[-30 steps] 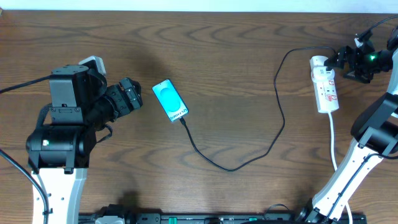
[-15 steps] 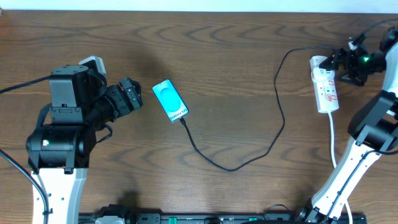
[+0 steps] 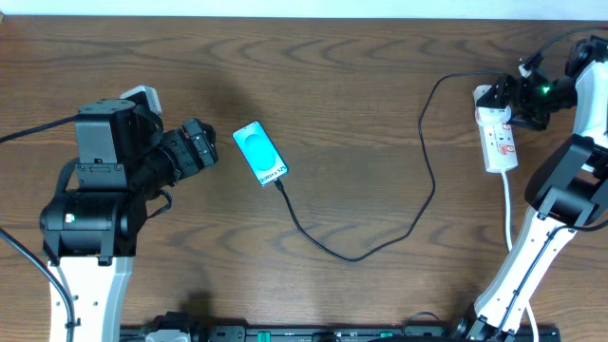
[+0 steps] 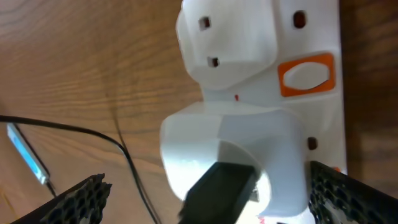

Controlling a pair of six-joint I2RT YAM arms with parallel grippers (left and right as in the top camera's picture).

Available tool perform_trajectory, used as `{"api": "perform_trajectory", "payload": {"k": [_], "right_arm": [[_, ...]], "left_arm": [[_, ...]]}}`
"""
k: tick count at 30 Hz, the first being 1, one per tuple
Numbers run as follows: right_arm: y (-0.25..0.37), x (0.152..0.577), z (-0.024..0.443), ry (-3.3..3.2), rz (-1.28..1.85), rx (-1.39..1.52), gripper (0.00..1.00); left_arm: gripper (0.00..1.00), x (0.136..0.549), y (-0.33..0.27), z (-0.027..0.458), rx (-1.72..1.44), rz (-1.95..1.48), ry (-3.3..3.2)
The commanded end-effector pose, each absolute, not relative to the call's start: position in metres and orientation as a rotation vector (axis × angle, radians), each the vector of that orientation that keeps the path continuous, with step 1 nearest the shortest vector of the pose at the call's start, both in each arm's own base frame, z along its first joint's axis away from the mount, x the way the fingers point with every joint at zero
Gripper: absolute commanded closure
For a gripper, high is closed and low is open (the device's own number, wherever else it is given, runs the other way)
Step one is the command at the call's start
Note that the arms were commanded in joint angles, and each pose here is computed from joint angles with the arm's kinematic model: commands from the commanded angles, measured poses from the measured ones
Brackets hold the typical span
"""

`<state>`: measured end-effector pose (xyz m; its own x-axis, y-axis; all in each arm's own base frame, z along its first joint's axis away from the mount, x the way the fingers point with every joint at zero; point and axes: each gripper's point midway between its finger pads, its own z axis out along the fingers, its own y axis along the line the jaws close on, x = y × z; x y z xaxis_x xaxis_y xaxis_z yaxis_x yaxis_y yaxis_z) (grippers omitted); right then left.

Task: Plug charger to phone and switch on socket
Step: 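Lower the right gripper onto the orange switch beside the plugged charger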

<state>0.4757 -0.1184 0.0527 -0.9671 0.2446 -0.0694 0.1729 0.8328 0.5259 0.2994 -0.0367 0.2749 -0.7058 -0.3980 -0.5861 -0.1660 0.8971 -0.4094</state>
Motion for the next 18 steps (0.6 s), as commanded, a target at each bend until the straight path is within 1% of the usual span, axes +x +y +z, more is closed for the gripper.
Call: {"api": "perform_trajectory", "payload": {"k": [1,18], "right_arm": [[-0.1082,0.4773,0.0462,2.893,0.840,0.329,0.01],[-0.1047,0.4711,0.0468,2.915,0.863,0.344,0.01]], "left_arm": [[0.09,0.3012,-0.0350,0.2815,-0.396,-0.420,2.336],[0.09,0.3008,-0.0377,0.2819,-0.393,-0.440,2.338]]}}
